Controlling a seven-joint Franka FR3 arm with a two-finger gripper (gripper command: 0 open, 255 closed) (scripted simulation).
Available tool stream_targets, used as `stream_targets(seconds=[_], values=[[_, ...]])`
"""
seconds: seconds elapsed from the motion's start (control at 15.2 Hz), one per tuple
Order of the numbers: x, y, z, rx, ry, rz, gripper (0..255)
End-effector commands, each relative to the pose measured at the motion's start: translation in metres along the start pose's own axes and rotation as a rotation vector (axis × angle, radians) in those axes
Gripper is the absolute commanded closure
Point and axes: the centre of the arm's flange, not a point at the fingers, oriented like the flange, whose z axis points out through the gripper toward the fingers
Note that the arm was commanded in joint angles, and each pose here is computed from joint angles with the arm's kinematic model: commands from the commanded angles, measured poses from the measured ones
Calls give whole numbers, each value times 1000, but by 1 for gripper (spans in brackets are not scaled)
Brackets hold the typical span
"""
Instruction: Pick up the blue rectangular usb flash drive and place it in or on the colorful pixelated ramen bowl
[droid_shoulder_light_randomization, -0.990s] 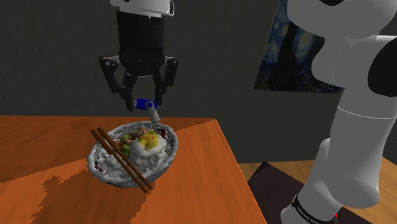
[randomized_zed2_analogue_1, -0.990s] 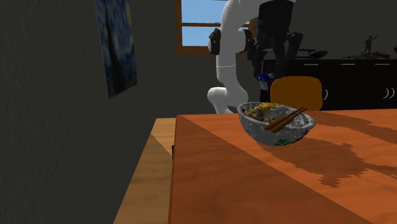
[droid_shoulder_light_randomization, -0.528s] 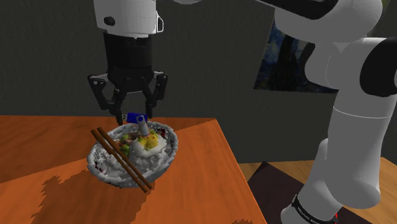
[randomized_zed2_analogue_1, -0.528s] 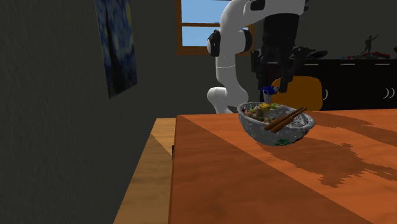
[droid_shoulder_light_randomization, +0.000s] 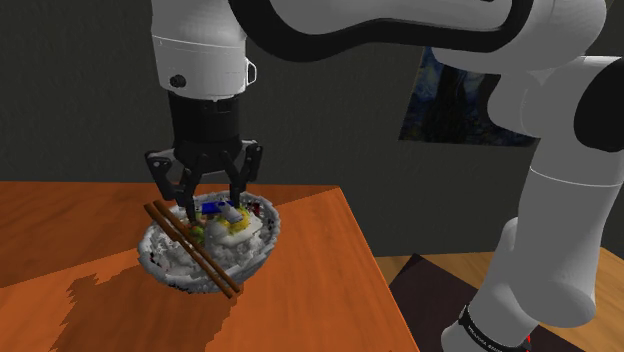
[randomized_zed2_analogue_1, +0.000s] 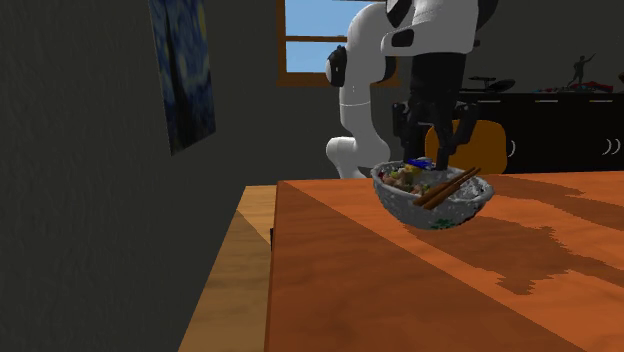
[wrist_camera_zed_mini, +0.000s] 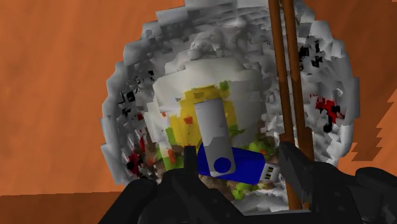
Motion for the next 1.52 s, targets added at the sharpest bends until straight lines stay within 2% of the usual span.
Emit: stream_targets(seconds=[0.0, 0.4, 0.46, 0.79, 1.06, 1.45], values=[[-1, 0, 3, 0, 0, 0, 255], [-1, 0, 3, 0, 0, 0, 255], [-1, 0, 3, 0, 0, 0, 0], [-1, 0, 3, 0, 0, 0, 0], [-1, 0, -47, 0, 0, 0, 0], [-1, 0, -47, 0, 0, 0, 0]])
